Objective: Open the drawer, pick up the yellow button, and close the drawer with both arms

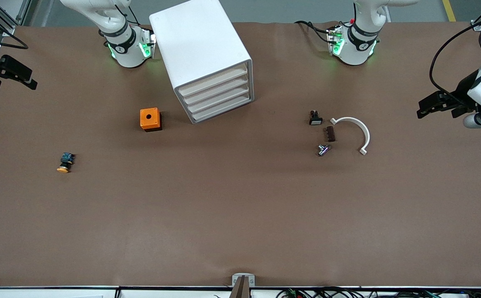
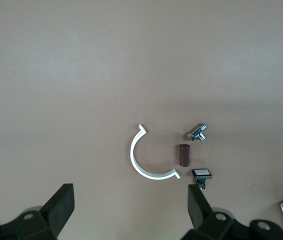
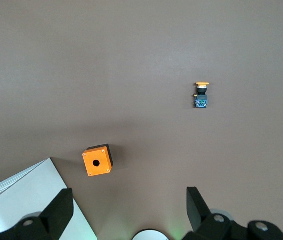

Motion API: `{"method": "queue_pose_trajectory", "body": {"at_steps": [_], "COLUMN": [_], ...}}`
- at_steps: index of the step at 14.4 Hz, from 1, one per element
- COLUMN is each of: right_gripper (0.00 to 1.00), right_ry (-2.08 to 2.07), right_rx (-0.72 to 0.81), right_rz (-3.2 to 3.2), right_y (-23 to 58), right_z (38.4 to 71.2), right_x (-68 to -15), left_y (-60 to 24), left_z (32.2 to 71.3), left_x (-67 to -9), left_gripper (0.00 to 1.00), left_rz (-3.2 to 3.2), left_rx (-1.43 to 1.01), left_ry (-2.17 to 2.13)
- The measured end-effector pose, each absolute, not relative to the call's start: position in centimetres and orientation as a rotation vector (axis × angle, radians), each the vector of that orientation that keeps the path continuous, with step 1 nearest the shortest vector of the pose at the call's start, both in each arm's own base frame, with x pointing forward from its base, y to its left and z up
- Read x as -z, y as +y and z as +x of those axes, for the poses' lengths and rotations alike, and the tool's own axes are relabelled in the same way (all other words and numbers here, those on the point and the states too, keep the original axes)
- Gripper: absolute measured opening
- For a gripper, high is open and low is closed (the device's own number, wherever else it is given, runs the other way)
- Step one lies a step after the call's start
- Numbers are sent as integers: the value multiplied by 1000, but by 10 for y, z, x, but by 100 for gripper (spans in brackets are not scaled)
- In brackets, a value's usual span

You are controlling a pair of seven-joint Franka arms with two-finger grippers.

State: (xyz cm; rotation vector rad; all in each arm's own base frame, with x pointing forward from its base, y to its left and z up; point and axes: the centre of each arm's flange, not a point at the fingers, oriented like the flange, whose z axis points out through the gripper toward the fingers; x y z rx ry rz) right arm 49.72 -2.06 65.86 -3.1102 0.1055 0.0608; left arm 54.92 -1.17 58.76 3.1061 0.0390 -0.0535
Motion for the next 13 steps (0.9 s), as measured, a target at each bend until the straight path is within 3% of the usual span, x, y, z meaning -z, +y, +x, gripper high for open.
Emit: {"method": "queue_pose_trajectory", "body": {"at_steps": [13], "right_gripper": [100], "right_ry": [110], "right_rx": [-88], "right_rz": [-3108], "right_y": [-22], "right_z": [496], "right_x": [-654], "left_y": [-10], "left_z": [519], "left_x": [-654], "left_gripper": [100], "left_rz": [3118], "left_rx": [-18], "left_ry": [31]}}
